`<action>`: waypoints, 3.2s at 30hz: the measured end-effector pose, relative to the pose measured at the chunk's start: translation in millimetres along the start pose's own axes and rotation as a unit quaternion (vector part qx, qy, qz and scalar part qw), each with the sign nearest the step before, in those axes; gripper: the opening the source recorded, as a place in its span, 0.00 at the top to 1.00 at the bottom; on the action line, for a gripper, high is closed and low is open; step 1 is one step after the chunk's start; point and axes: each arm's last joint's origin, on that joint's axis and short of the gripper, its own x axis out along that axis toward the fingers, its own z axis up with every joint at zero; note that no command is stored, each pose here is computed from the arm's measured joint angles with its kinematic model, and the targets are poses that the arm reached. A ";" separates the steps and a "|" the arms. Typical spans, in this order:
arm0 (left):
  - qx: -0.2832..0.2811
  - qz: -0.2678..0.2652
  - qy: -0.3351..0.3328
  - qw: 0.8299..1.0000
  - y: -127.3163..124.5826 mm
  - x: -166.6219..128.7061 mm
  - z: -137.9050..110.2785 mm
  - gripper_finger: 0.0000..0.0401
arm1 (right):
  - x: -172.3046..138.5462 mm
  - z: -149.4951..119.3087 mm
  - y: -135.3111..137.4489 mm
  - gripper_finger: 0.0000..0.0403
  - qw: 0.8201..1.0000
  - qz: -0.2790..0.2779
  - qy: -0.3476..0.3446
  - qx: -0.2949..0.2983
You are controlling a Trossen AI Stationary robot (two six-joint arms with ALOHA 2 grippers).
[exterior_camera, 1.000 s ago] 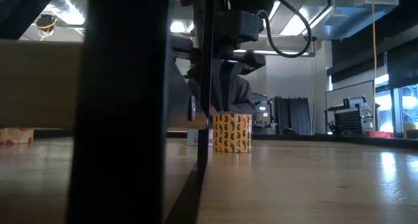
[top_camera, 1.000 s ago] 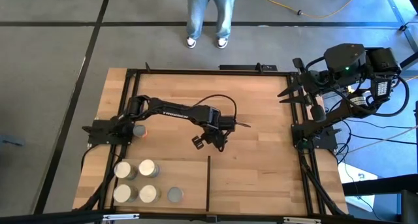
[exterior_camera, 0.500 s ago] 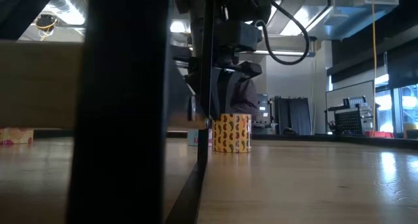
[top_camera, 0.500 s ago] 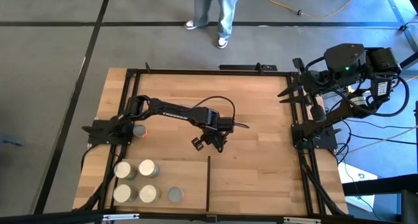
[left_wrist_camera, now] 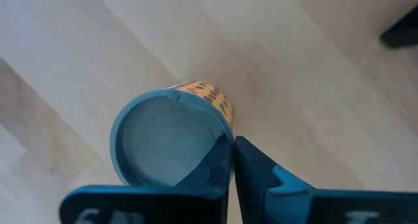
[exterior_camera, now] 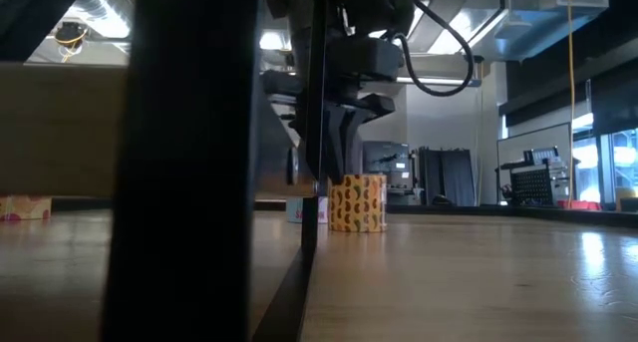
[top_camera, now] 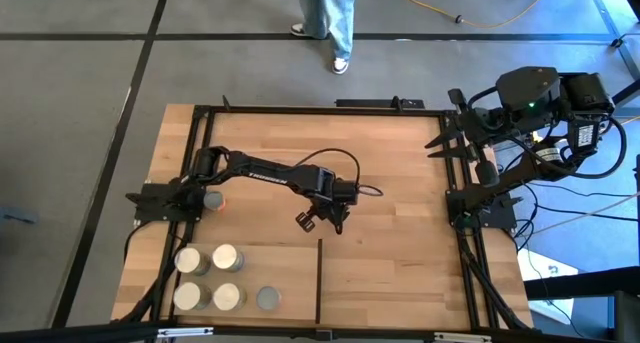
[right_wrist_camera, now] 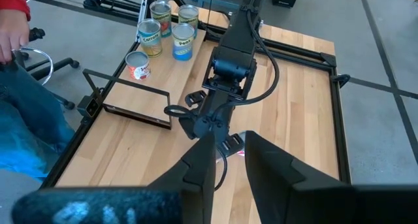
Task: Pick and place cans onto a shelf
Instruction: Put the canned black beans on the shelf
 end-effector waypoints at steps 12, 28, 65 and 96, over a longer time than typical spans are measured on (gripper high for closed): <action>-0.101 0.033 -0.029 0.994 6.3 -59.0 -10.4 1.00 | -0.2 -0.1 0.0 0.79 1.000 0.000 0.000 0.000; -0.280 0.062 -0.039 0.957 -24.4 -158.6 -41.5 1.00 | -0.2 -0.1 0.0 0.79 1.000 0.000 0.000 -0.002; -0.360 -0.109 -0.002 0.927 -175.5 -147.7 1.7 1.00 | -0.2 -0.1 0.0 0.79 1.000 0.000 0.000 -0.025; -0.506 0.067 -0.020 0.859 -254.4 -112.4 33.7 1.00 | -0.2 0.2 -0.1 0.79 1.000 0.000 -0.002 0.000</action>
